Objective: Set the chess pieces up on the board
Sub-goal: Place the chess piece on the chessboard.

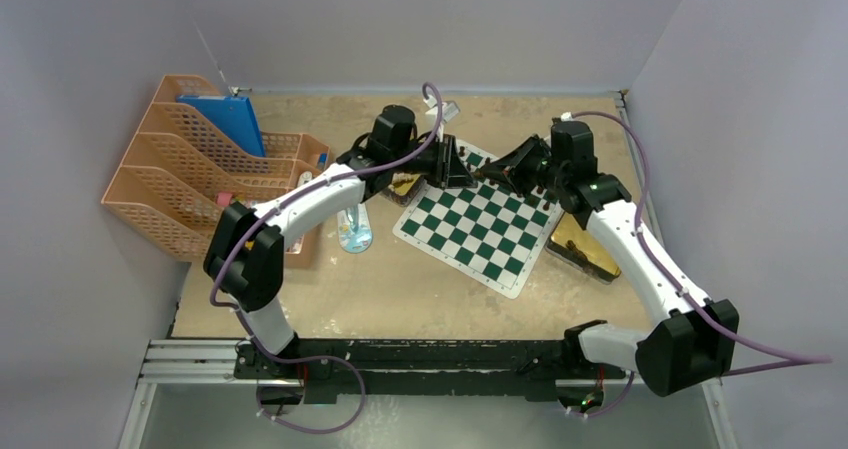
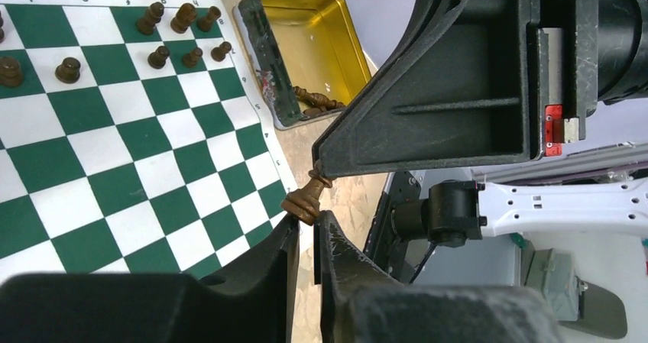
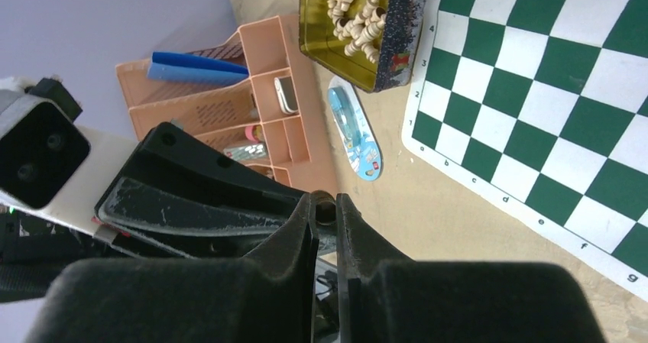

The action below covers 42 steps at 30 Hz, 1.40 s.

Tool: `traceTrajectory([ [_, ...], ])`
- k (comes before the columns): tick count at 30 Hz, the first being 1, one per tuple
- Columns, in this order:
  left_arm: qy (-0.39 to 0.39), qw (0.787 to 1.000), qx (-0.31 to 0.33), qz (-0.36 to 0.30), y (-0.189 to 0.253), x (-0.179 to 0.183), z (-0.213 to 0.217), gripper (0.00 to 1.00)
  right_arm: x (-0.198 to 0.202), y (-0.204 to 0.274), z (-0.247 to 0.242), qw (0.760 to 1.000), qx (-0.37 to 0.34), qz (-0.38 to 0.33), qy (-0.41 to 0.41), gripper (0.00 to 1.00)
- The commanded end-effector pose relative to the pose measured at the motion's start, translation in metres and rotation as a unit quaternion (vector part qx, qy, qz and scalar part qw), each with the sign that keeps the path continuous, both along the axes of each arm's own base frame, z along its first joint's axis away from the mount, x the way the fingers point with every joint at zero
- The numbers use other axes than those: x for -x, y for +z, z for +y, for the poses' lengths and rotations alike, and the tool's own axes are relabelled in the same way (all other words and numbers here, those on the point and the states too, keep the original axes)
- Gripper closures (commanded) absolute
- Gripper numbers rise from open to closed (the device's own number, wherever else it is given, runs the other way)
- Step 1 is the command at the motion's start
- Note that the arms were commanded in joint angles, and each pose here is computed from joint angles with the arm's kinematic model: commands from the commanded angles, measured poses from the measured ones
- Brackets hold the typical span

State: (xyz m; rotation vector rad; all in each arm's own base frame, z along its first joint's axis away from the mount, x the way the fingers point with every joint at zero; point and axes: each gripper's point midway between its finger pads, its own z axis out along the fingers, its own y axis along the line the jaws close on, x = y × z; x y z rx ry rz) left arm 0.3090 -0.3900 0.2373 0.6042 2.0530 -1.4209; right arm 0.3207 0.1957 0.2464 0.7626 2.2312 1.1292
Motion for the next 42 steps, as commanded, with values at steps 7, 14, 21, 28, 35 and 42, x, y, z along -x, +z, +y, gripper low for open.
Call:
traceTrajectory([
  [7, -0.064, 0.991, 0.034, -0.113, 0.024, 0.033, 0.015, 0.99, 0.044, 0.044, 0.021, 0.981, -0.031, -0.129, 0.141, 0.89],
  [14, -0.068, 0.99, 0.019, -0.126, 0.018, 0.046, 0.027, 0.86, 0.046, 0.045, 0.009, 0.983, 0.01, -0.133, 0.123, 0.91],
  [21, -0.017, 0.996, -0.046, -0.073, -0.006, 0.048, 0.049, 0.56, 0.009, 0.054, -0.027, 0.979, 0.133, -0.151, 0.039, 0.91],
  [28, 0.022, 0.994, -0.098, -0.036, -0.01, 0.066, 0.078, 0.32, -0.043, 0.044, -0.078, 0.941, 0.296, -0.157, -0.053, 0.92],
  [35, 0.062, 0.989, -0.128, -0.035, 0.001, 0.09, 0.113, 0.27, -0.083, 0.016, -0.116, 0.884, 0.431, -0.156, -0.091, 0.93],
  [42, 0.083, 0.983, -0.16, -0.028, 0.007, 0.109, 0.14, 0.25, -0.106, -0.045, -0.115, 0.866, 0.483, -0.12, -0.052, 0.94],
])
